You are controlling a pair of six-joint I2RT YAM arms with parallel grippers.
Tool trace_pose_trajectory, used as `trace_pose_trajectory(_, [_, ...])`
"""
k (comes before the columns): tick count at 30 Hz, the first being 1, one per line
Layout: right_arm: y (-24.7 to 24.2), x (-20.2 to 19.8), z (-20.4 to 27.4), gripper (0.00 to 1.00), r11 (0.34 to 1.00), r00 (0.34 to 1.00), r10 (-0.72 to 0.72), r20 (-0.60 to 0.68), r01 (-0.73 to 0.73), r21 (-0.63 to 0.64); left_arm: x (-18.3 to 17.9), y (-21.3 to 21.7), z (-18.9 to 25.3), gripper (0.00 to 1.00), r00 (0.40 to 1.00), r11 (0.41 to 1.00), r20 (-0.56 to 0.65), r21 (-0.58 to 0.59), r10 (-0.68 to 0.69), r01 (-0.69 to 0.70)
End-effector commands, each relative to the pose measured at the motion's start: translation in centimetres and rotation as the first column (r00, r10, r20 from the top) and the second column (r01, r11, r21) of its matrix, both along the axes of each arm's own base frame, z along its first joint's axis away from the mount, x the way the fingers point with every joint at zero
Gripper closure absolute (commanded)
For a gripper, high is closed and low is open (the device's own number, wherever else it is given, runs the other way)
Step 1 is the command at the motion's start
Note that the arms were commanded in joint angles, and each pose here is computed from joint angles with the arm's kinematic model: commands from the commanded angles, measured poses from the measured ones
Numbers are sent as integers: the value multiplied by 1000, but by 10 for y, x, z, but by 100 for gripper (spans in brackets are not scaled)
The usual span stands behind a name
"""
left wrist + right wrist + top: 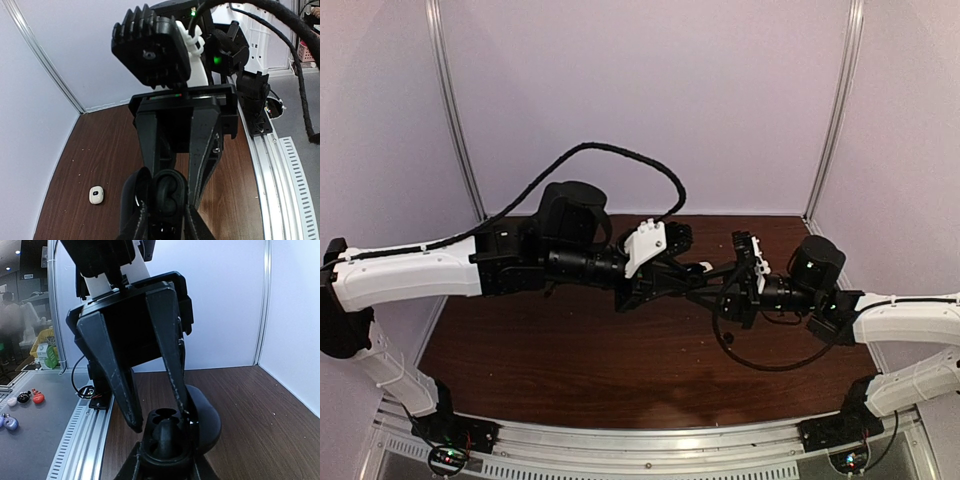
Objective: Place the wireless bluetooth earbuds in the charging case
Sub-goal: Adjust the right earbud in the right side groove of the charging case.
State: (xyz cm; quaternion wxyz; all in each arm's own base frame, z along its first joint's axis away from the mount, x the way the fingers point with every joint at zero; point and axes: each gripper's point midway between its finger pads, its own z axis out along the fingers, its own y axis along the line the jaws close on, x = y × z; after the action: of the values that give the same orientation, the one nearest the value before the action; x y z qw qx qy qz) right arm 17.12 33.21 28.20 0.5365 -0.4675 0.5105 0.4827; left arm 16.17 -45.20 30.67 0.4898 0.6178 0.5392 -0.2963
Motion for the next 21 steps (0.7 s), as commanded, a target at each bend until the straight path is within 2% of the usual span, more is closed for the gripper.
trace_pose_trajectory(1, [4,-2,13,100,1000,998,11,58,-11,15,5,-7,19,72,999,999,37,-54,2,0])
trace_pose_trajectory(7, [3,-1,9,100,1000,998,-6,60,6,4,-7,-5,20,72,998,996,29,-60,-58,59])
trace_pose_trajectory(15, [1,0,9,100,1000,998,-20,65,20,0,-6,-11,10,80,998,998,-1,-16,-69,69])
trace_pose_trajectory(21, [2,2,3,100,999,998,-26,62,28,-34,2,-11,12,80,999,1000,-4,3,-31,31])
